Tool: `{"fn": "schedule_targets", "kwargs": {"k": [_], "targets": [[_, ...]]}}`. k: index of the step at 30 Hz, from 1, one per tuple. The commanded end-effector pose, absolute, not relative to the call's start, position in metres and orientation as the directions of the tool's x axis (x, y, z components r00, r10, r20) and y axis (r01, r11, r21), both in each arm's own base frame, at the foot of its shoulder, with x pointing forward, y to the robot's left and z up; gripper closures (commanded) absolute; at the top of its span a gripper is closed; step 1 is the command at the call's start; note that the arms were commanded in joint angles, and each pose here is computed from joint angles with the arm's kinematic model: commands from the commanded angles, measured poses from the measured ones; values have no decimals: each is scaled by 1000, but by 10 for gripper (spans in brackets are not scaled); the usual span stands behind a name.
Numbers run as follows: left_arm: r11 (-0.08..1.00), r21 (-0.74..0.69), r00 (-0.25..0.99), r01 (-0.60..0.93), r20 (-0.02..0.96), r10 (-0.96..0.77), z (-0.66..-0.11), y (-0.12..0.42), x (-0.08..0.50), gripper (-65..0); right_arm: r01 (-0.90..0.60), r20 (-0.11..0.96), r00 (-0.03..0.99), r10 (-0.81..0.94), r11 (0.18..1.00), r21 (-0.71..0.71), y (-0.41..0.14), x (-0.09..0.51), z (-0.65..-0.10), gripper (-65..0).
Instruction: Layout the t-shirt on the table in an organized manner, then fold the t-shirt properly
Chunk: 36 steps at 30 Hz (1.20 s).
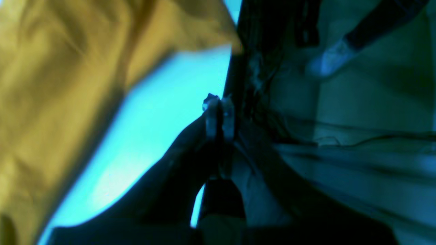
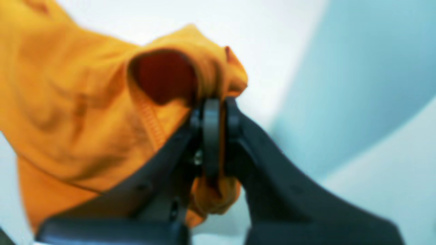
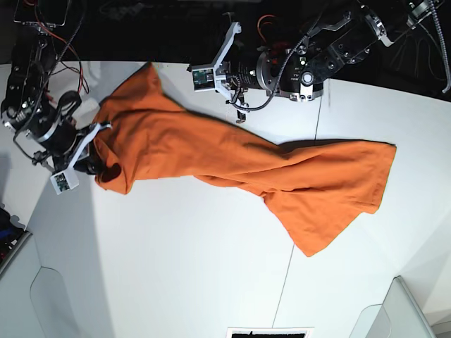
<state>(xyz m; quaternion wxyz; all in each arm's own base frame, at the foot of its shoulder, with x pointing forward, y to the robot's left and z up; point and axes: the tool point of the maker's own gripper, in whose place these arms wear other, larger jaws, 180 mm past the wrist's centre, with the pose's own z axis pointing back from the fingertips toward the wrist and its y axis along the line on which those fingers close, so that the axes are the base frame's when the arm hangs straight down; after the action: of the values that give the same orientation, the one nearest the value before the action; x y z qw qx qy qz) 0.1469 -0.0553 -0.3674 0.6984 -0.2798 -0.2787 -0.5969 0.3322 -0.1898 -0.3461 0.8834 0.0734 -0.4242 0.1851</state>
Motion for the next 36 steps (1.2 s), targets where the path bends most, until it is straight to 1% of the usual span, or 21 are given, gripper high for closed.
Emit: {"fn": "schedule_targets", "kwargs": {"k": [1, 3, 4, 8, 9, 11, 13, 14, 15, 17, 19, 21, 23, 27, 29, 32, 34, 35, 36], "targets": [[100, -59, 110, 993, 742, -661, -361, -61, 140, 0, -381, 814, 516, 266, 922, -60, -196, 348, -324, 0], [70, -51, 85, 996, 731, -677, -366, -62, 131, 0, -382, 833, 489, 259, 922, -62, -196, 358, -311, 0], [77, -40, 81, 996, 733, -675, -366, -63, 132, 0, -384, 840, 481, 251, 922, -55, -194, 362, -306, 0], [245, 24, 131, 969, 792, -596, -352, -69, 168, 0, -394, 852, 475, 220, 919, -18, -188, 364, -300, 0], [282, 51, 131, 958, 797, -589, -348, -68, 180, -30, -394, 849, 480, 222, 919, -17, -189, 363, -302, 0], [338, 89, 130, 937, 810, -572, -340, -69, 198, -142, -393, 839, 496, 225, 919, -14, -189, 359, -307, 0], [375, 88, 138, 923, 833, -536, -330, -75, 210, -243, -391, 832, 508, 224, 920, -8, -189, 354, -312, 0], [383, 81, 141, 920, 843, -518, -326, -80, 212, -272, -392, 829, 513, 223, 920, -6, -189, 353, -314, 0], [386, 72, 144, 920, 853, -502, -324, -87, 213, -287, -392, 827, 517, 223, 920, -3, -189, 351, -316, 0], [390, 61, 149, 919, 861, -487, -327, -102, 213, -287, -392, 823, 522, 223, 920, 0, -189, 349, -319, 0], [382, 123, 101, 916, 851, -516, -338, -118, 216, -287, -391, 822, 524, 223, 920, -1, -189, 348, -319, 0], [354, 219, 18, 909, 829, -558, -349, -133, 220, -287, -391, 826, 518, 221, 920, -1, -189, 349, -318, 0], [372, 260, 5, 891, 814, -581, -359, -144, 230, -287, -390, 829, 513, 223, 921, -5, -189, 350, -317, 0], [357, 389, -65, 849, 748, -661, -374, -151, 250, -287, -390, 828, 514, 223, 921, -6, -190, 350, -317, 0], [338, 452, -116, 826, 722, -683, -378, -153, 256, -287, -390, 829, 514, 223, 921, -6, -190, 350, -317, 0], [341, 527, -167, 778, 697, -697, -382, -152, 265, -282, -390, 828, 514, 223, 921, -6, -190, 350, -317, 0], [302, 543, -205, 784, 685, -699, -391, -155, 259, -227, -390, 829, 513, 222, 921, -5, -189, 350, -317, 0], [285, 546, -218, 788, 680, -700, -396, -156, 256, -172, -390, 829, 513, 222, 921, -5, -189, 350, -317, 0], [269, 547, -225, 793, 674, -704, -401, -156, 253, -97, -390, 829, 513, 222, 921, -5, -189, 350, -317, 0]]}}
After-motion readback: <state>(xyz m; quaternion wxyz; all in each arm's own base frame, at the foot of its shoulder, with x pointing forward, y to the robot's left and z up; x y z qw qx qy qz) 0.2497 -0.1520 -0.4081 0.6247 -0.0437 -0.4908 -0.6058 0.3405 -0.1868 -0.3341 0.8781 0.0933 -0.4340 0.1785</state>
